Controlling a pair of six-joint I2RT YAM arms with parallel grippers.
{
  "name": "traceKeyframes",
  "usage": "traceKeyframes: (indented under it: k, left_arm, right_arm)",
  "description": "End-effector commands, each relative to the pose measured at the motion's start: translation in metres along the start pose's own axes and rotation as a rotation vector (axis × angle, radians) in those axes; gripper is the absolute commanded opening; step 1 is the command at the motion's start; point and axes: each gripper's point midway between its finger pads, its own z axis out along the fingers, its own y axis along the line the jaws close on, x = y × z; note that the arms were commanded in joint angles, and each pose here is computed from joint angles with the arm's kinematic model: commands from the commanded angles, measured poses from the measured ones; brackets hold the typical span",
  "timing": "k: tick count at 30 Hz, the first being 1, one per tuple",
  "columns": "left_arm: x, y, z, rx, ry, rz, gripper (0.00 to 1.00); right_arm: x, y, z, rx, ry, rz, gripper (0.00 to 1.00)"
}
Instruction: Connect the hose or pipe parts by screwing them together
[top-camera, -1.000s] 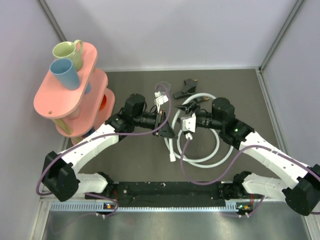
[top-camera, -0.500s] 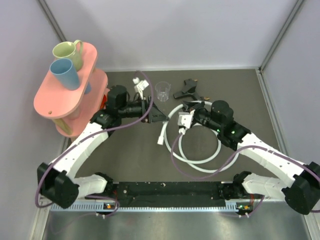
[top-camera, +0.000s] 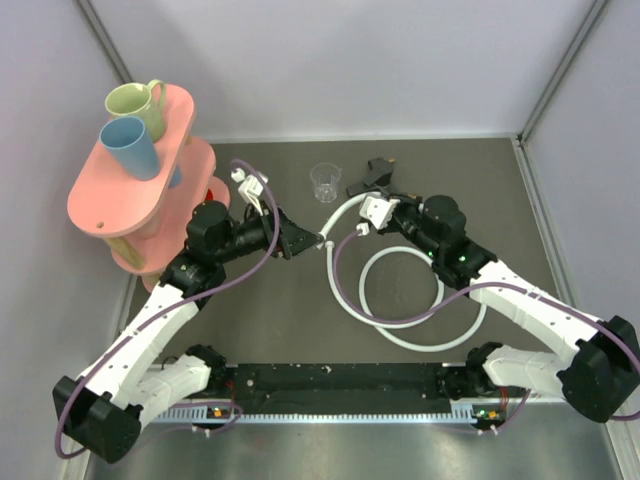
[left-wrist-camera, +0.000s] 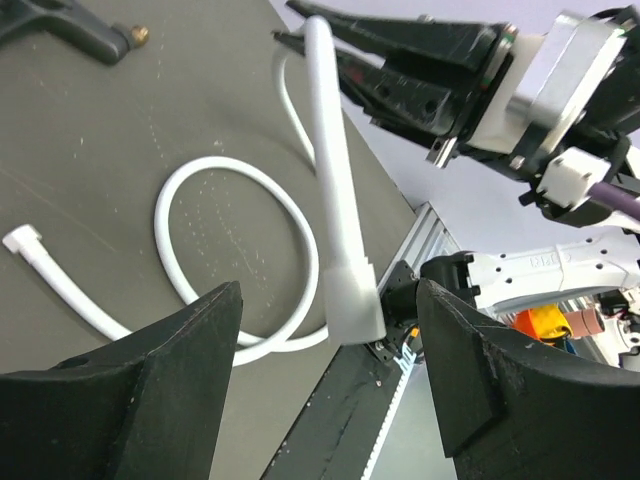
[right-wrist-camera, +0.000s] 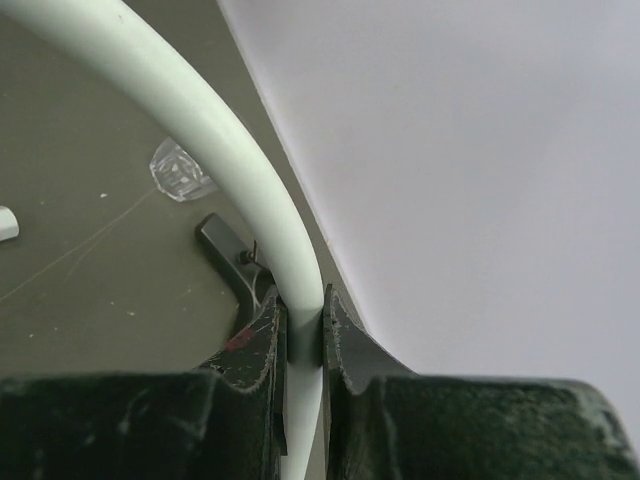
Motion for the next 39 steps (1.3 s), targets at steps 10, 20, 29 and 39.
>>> traceKeyframes:
  k: [10, 20, 29, 39]
  left_arm:
    - [-0.011, -0.003, 0.007, 0.051, -0.083, -0.01, 0.69]
    - [-0.006, -0.004, 0.009, 0.065, -0.068, -0.024, 0.58]
    - [-0.004, -0.008, 0.012, 0.077, -0.029, -0.057, 0.35]
    - [-0.005, -0.005, 0.017, 0.069, -0.02, -0.063, 0.42]
  right_arm:
    - [-0.008, -0.036, -0.002, 0.133, 0.001, 0.135, 0.0]
    - [-0.005, -0.033, 0.0, 0.121, 0.014, 0.155, 0.0]
    - [0.004, -0.031, 0.003, 0.112, 0.058, 0.161, 0.0]
    - [0.003, -0.029, 0.003, 0.107, 0.05, 0.17, 0.0]
